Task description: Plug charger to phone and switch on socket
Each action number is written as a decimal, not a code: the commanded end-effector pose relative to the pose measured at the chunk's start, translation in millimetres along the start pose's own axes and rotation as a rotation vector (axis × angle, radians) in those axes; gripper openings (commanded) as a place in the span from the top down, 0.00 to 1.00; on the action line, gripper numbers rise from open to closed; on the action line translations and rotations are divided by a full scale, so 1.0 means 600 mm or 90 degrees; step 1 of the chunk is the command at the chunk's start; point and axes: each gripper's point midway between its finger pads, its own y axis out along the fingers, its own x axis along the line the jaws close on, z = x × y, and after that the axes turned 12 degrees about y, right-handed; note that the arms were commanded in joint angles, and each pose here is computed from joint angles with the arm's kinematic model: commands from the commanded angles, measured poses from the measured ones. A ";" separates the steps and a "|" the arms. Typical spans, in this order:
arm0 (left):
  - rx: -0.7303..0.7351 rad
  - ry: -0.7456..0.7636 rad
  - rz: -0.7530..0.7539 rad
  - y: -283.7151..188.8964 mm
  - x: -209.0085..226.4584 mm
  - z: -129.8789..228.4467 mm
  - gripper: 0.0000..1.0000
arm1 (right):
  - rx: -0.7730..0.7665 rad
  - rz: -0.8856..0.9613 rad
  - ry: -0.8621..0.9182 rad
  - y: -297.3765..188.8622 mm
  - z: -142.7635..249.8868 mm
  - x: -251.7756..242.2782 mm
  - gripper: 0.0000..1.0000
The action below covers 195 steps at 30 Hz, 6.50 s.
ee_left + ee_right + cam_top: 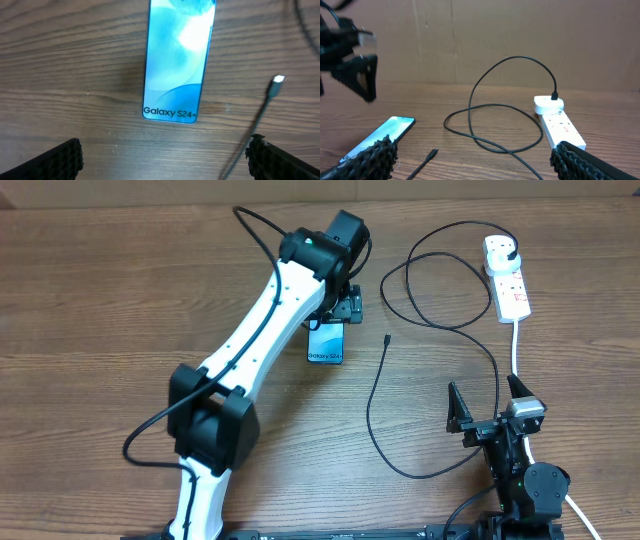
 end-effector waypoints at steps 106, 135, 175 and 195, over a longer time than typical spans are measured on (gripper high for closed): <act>0.072 -0.086 0.012 0.228 -0.001 -0.020 0.00 | -0.002 -0.006 0.001 0.000 0.003 0.003 0.00; 0.063 -0.077 -0.009 0.237 -0.003 -0.021 0.00 | -0.002 -0.006 0.001 0.000 0.003 0.003 0.00; 0.064 -0.076 -0.005 0.240 -0.005 -0.020 0.08 | -0.002 -0.006 0.001 0.000 0.003 0.003 0.00; 0.071 -0.086 0.006 0.244 0.000 -0.019 0.14 | -0.002 -0.006 0.001 0.000 0.003 0.003 0.00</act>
